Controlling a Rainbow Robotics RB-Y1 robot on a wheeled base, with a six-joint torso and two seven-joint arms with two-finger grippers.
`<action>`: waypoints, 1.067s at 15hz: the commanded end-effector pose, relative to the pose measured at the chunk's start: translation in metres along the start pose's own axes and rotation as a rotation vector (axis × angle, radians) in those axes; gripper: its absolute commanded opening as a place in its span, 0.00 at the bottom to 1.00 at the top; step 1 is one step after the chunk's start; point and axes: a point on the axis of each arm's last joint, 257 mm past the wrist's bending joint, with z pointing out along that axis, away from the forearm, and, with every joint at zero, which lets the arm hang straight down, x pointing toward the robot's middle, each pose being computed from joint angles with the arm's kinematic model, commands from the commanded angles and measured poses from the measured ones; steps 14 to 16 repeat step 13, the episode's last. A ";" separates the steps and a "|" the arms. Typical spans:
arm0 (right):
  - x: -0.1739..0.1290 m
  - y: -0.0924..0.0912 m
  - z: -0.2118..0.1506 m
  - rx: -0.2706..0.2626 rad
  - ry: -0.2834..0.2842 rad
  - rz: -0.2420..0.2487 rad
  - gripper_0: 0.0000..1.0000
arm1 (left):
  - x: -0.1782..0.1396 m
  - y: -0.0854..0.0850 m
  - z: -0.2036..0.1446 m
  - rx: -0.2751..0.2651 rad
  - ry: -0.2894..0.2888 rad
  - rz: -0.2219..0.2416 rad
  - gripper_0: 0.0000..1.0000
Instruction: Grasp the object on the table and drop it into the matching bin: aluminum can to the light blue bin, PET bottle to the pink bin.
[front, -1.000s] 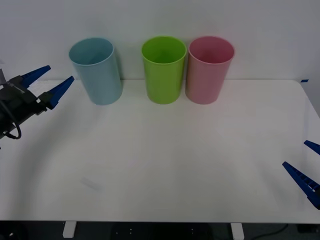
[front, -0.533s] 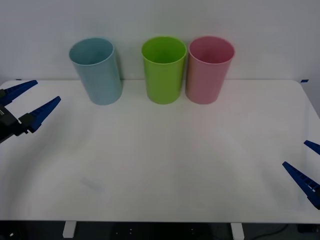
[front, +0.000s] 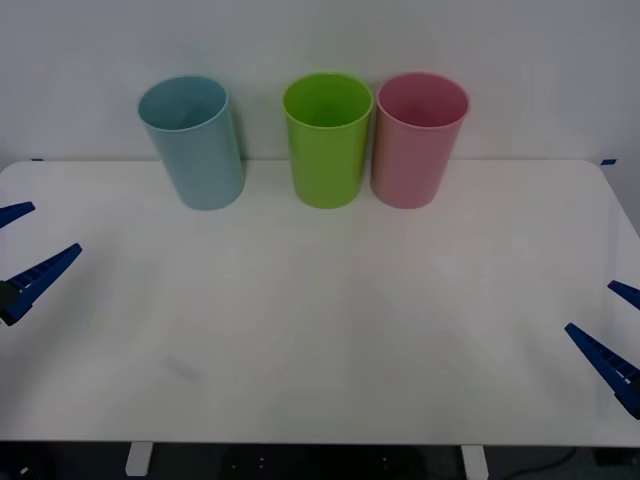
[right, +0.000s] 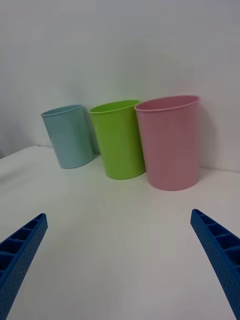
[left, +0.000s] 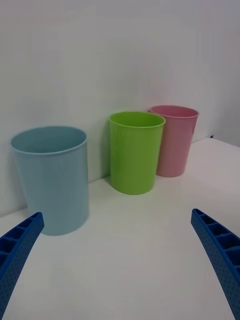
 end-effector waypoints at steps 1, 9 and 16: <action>0.000 0.000 0.000 0.000 0.000 0.000 1.00 | 0.005 -0.001 -0.019 -0.013 0.017 -0.015 1.00; 0.000 0.000 0.000 0.000 0.000 0.000 1.00 | 0.016 -0.004 -0.055 -0.043 0.042 -0.044 1.00; 0.000 0.000 0.000 0.000 0.000 0.000 1.00 | 0.018 -0.007 -0.054 -0.036 0.046 -0.049 1.00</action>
